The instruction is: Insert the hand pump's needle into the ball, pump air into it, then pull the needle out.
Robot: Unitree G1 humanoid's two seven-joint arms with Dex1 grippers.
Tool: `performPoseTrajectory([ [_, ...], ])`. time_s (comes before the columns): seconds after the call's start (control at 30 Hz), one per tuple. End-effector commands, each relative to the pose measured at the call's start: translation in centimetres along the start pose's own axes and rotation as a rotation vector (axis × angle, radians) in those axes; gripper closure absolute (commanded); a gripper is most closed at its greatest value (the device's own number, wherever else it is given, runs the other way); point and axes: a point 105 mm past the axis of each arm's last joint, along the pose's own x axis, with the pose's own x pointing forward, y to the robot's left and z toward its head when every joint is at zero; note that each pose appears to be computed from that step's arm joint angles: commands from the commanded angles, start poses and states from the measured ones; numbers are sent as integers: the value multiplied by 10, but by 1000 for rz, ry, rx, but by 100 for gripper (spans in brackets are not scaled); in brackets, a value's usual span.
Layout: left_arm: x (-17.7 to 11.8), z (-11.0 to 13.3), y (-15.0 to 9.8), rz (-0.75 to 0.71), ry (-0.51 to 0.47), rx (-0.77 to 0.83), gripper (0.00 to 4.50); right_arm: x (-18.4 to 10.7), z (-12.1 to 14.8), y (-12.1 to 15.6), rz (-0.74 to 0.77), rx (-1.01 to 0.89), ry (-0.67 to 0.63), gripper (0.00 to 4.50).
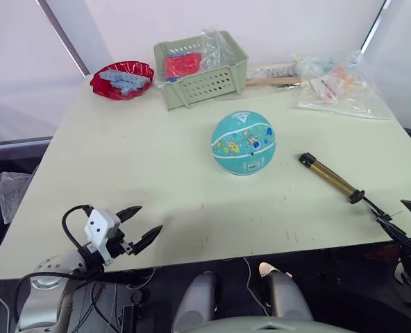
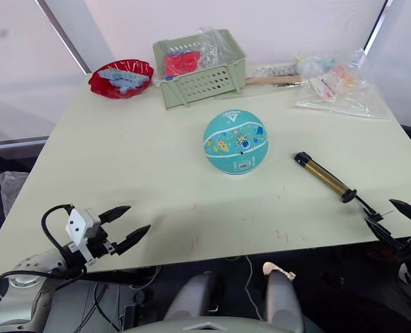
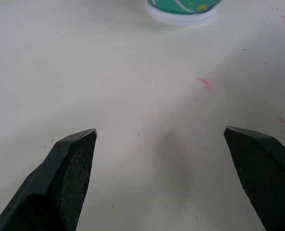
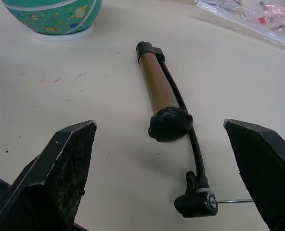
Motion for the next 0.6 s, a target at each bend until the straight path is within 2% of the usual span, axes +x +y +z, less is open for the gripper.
performPoseTrajectory([
  [0.03, -2, 3, 6, 13, -19, 34, 0, -3, 17, -6, -16, -38, -34, 3],
  [0.6, -1, 9, 6, 2, -33, 57, 0, 2, 18, -9, -8, -37, -38, 3],
])
